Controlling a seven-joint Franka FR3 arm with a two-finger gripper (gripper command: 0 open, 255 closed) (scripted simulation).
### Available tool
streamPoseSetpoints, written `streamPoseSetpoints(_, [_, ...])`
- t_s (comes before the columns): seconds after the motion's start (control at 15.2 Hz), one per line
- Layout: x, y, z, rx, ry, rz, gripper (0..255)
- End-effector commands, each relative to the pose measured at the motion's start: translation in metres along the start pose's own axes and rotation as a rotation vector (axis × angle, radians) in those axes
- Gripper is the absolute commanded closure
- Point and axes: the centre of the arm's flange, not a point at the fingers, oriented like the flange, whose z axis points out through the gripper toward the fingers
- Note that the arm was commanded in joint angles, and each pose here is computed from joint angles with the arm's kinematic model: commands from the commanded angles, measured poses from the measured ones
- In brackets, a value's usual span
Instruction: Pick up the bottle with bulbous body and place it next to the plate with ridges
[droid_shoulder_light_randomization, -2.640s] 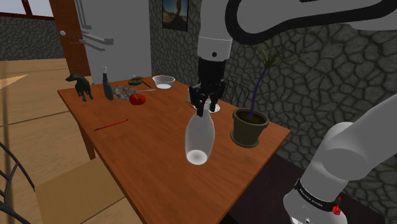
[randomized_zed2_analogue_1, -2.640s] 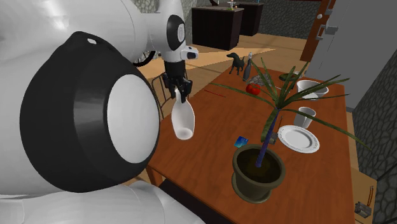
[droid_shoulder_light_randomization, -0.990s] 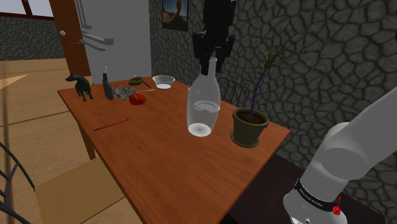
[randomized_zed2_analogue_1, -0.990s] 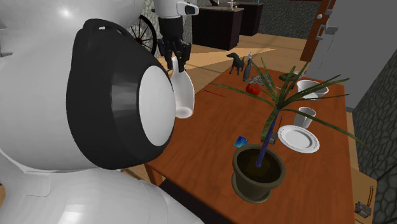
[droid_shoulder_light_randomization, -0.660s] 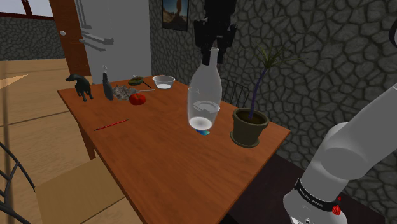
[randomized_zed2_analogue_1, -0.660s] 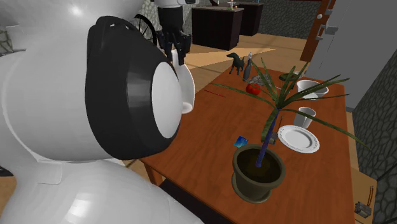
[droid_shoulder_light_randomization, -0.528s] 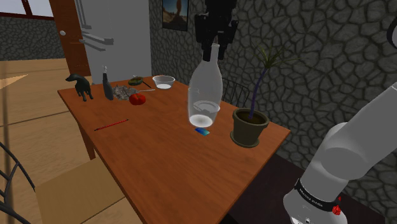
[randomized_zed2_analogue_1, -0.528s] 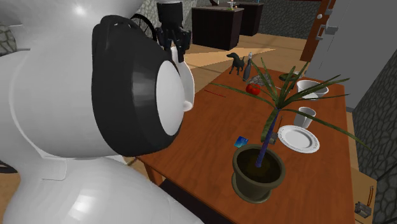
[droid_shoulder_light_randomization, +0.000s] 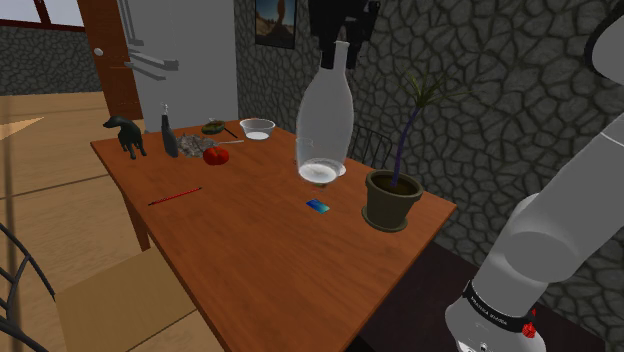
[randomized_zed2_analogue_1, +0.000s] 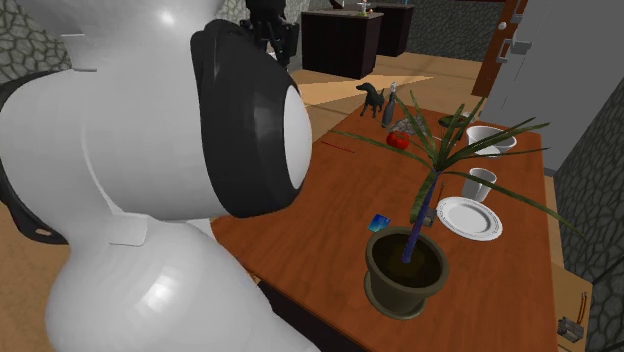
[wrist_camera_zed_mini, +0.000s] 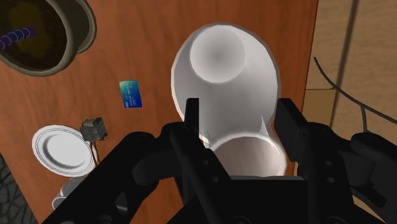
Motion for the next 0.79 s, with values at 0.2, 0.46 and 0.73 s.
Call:
streamPoseSetpoints(0.2, [0.000, 0.002, -0.026, 0.000, 0.000, 0.000, 255])
streamPoseSetpoints(0.46, [0.010, 0.025, -0.024, 0.000, 0.000, 0.000, 255])
streamPoseSetpoints(0.73, [0.028, 0.070, -0.003, 0.000, 0.000, 0.000, 255])
